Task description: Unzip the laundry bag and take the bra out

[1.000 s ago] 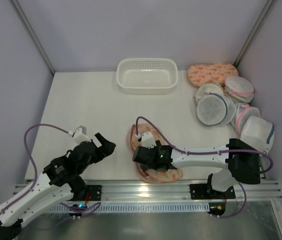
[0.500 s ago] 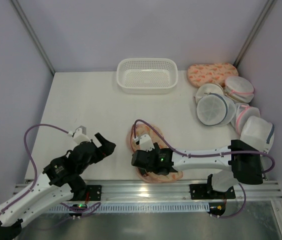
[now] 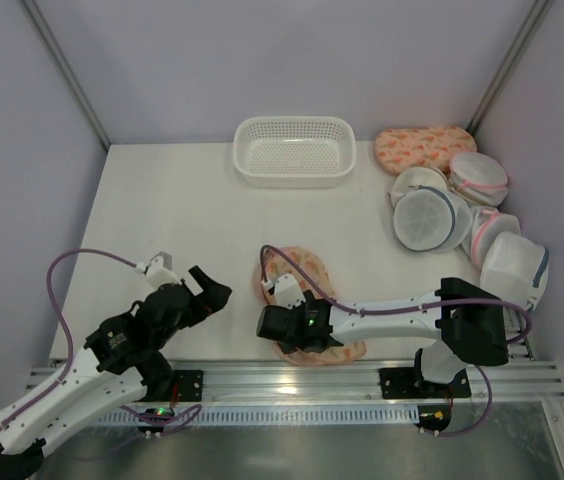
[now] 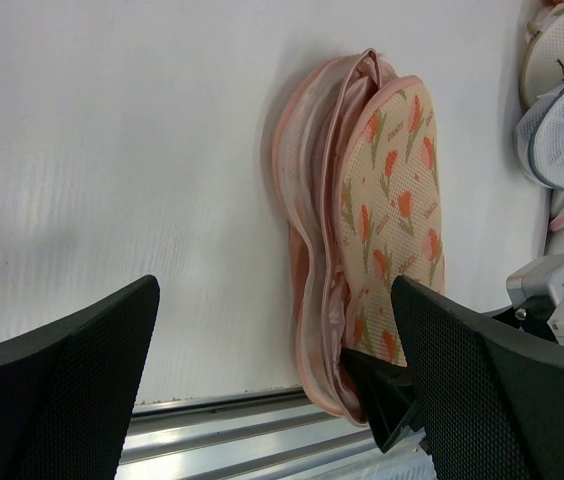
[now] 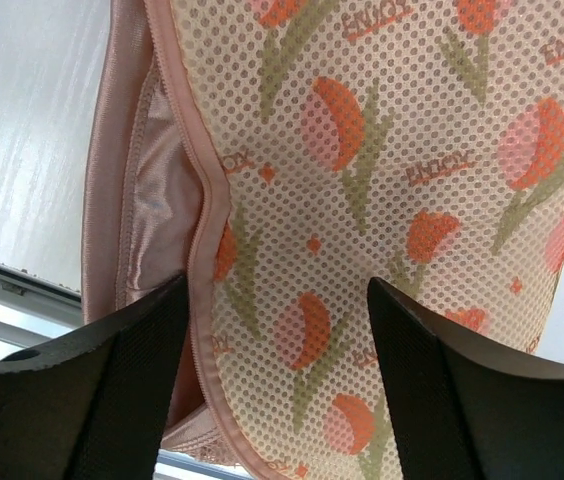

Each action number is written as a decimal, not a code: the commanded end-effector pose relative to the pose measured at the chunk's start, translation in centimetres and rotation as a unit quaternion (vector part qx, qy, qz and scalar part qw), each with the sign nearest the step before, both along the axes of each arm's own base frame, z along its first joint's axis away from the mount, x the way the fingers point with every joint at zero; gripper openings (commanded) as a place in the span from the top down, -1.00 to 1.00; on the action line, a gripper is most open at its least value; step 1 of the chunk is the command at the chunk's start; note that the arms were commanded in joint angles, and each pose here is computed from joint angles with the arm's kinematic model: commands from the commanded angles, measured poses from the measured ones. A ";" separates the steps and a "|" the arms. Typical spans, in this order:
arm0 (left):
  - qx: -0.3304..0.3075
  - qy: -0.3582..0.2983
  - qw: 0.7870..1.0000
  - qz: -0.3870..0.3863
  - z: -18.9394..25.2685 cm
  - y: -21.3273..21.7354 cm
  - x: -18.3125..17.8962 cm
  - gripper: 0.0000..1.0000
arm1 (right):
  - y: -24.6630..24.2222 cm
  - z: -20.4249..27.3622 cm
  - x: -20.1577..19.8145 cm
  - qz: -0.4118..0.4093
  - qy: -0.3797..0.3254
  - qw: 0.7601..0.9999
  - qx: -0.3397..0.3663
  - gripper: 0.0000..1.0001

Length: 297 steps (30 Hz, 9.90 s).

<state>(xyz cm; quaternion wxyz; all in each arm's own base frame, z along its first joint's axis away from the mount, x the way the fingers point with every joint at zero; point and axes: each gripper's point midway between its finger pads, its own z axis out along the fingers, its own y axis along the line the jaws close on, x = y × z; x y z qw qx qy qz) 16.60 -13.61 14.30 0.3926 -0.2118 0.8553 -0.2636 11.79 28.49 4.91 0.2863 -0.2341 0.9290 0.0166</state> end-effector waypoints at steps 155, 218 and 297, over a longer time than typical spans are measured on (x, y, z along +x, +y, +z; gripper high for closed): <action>-0.243 -0.110 0.964 -0.001 9.1 -11.5 49.7 -0.99 | -19.2 10.5 5.5 -0.281 -0.179 0.918 0.217 -0.25; -0.085 0.012 0.985 -0.151 4.3 -3.8 0.6 -0.99 | -20.9 0.4 10.9 -0.492 -0.130 0.814 0.279 0.92; 0.121 0.140 0.966 -0.181 -11.0 -5.1 6.2 -0.47 | 0.6 14.9 -2.9 0.190 -0.116 0.894 0.389 -0.95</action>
